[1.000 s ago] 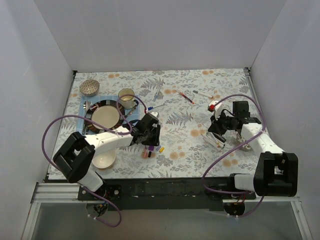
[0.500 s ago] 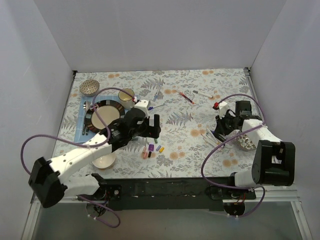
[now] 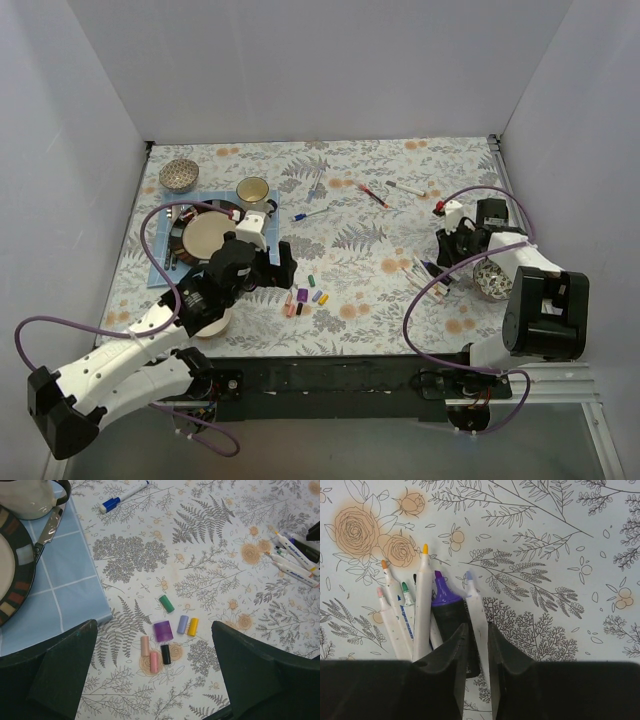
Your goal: Open the pen caps
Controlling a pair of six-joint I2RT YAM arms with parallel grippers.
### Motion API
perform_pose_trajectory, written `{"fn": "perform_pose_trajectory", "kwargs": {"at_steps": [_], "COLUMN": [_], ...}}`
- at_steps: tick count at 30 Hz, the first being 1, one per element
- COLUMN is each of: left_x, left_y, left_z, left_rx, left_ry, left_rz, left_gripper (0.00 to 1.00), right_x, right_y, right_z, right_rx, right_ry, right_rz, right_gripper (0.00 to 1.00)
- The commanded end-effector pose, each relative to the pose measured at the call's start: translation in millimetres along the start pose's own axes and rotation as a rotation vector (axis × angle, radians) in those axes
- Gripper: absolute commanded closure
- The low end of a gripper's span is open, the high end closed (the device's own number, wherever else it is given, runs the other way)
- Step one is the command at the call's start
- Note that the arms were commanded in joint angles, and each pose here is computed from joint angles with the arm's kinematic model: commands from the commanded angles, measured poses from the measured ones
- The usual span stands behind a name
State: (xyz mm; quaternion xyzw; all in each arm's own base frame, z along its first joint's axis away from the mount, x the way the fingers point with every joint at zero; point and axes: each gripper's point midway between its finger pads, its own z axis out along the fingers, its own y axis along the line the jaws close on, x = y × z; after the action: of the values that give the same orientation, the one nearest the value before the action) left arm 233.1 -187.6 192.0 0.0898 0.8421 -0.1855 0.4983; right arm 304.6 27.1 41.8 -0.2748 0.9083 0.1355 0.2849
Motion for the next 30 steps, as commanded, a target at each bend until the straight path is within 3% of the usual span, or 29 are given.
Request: {"fn": "perform_pose_trajectory", "kwargs": {"at_steps": [1,6,11,14,15,19,24,25,26,30], "left_x": [-12,-11,-14,-17,-17,-18,-19,-19,-18,-17], "left_y": [4,1,3,3,4,7,10,11,12,13], "left_z": [-7,-9,-12,-14,-14,-14,-13,-12,-12,-9], "left_rx": [-0.007,0.009,0.008,0.006,0.001,-0.009,-0.020,-0.025,-0.029,-0.027], "left_ry": [-0.048,-0.046,-0.064,-0.072,-0.076,-0.079,-0.081,-0.082,-0.078,-0.070], "left_rz": [0.009,0.010,0.003,0.002,0.002,0.001,-0.001,-0.002,-0.002,0.002], "left_gripper": [0.02,0.02,0.02,0.02,0.02,0.02,0.02,0.02,0.02,0.02], "right_x": [-14,-17,-52,-79,-83,-109,-147,-153,-151,-184], "right_y": [-9,-10,-8,-17,-19,-37,-62,-62,-72,-95], "right_z": [-4,-9,-24,-25,-22,-1,32,38,51,65], "right_rx": [0.004,-0.004,-0.041,-0.082,-0.096,-0.146,-0.106,-0.097,-0.070,-0.035], "right_ry": [-0.034,-0.052,-0.156,-0.182,-0.175,-0.101,-0.066,-0.060,-0.027,-0.019], "right_rz": [0.005,0.011,-0.096,-0.154,-0.157,-0.148,-0.149,-0.155,-0.141,-0.153], "right_gripper": [0.71,0.71,0.69,0.60,0.51,0.34,0.26,0.08,0.02,0.02]}}
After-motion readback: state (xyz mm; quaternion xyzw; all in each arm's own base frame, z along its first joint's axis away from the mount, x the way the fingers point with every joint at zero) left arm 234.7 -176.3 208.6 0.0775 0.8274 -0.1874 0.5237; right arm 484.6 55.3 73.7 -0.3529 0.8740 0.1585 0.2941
